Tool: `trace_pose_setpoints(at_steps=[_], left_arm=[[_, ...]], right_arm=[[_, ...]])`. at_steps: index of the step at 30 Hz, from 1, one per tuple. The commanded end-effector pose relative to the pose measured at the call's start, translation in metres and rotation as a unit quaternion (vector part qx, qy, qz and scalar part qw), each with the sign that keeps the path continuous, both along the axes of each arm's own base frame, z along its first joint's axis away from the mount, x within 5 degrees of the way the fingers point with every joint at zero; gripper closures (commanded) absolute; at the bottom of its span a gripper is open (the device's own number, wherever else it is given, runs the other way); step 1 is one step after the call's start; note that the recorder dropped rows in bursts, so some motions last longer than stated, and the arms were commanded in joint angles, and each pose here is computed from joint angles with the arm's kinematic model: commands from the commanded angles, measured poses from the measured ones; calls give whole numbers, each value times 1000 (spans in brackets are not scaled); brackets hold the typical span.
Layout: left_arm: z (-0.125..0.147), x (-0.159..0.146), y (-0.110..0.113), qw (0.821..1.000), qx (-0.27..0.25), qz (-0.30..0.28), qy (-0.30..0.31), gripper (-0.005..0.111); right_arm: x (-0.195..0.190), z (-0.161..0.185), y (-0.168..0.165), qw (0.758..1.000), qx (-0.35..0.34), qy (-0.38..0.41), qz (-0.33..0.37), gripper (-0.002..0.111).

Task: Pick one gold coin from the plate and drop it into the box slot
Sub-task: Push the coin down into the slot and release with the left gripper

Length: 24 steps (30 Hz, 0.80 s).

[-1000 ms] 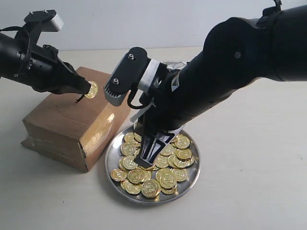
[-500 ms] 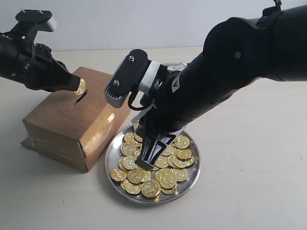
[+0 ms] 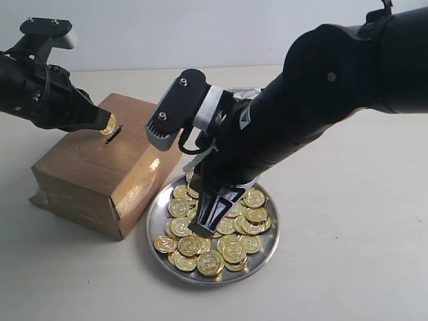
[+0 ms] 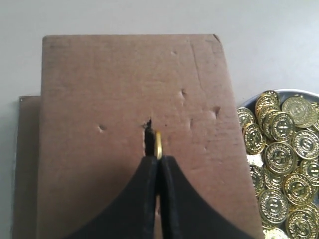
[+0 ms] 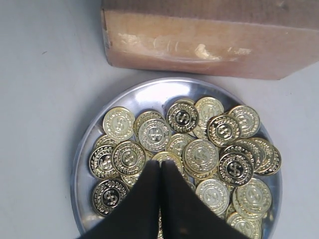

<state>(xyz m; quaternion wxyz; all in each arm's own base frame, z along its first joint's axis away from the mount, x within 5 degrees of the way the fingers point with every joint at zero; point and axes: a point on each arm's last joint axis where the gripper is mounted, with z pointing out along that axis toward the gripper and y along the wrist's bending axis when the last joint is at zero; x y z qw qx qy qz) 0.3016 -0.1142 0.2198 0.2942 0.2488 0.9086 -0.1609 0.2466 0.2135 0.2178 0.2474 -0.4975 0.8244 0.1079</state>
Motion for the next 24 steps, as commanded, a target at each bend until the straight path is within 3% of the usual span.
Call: trace_pose_setpoints(at_steps=[1, 24], left_arm=[[0, -1, 0, 1000, 6, -5, -1, 107], [-13, 2, -1, 1000, 10, -7, 21, 107]], right_arm=[[0, 1, 0, 1000, -1, -2, 1, 108], [-1, 1, 0, 1000, -1, -3, 2, 108]])
